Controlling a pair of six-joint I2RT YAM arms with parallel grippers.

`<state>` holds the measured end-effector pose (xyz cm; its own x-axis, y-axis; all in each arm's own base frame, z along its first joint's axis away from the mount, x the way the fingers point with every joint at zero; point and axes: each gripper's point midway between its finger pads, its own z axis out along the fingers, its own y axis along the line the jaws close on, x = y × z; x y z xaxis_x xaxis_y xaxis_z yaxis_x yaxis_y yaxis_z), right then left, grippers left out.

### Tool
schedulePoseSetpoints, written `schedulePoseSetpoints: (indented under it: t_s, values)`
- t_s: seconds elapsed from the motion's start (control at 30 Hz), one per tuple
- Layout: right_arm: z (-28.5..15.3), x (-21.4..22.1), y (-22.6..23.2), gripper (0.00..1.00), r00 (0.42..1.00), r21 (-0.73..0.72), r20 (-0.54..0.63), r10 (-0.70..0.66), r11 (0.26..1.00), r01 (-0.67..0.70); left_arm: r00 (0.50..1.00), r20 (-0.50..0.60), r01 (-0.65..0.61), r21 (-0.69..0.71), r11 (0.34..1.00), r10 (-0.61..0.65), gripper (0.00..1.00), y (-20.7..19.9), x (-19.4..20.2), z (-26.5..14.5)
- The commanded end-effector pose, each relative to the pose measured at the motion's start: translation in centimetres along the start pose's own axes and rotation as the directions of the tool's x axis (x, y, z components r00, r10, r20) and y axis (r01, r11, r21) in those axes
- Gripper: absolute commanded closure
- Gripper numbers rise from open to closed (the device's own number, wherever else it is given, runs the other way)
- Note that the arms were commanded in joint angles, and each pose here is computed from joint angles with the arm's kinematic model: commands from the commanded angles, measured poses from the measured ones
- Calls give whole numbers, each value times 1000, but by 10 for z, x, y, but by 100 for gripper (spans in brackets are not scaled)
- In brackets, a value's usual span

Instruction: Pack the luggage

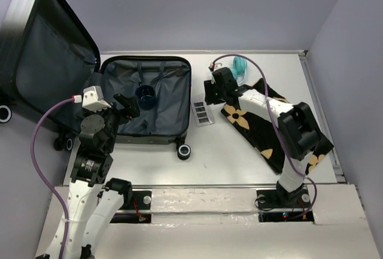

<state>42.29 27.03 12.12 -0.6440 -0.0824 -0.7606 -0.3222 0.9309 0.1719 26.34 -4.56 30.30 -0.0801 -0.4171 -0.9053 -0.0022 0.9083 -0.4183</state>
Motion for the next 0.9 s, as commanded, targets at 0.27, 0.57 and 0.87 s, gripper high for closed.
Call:
schedulePoseSetpoints:
  t_s: [0.27,0.57,0.87]
  values:
    - [49,47,-6,44,979,-43,-185,86,994,-96,998,64,4,41,999,-6,1,-10,-19,-2]
    - [53,93,-6,63,949,-56,-292,120,988,-142,998,63,4,49,999,-7,1,-11,-19,-2]
    - [28,106,7,88,939,-130,-299,172,967,-219,998,66,4,52,999,-8,1,-11,-19,-3]
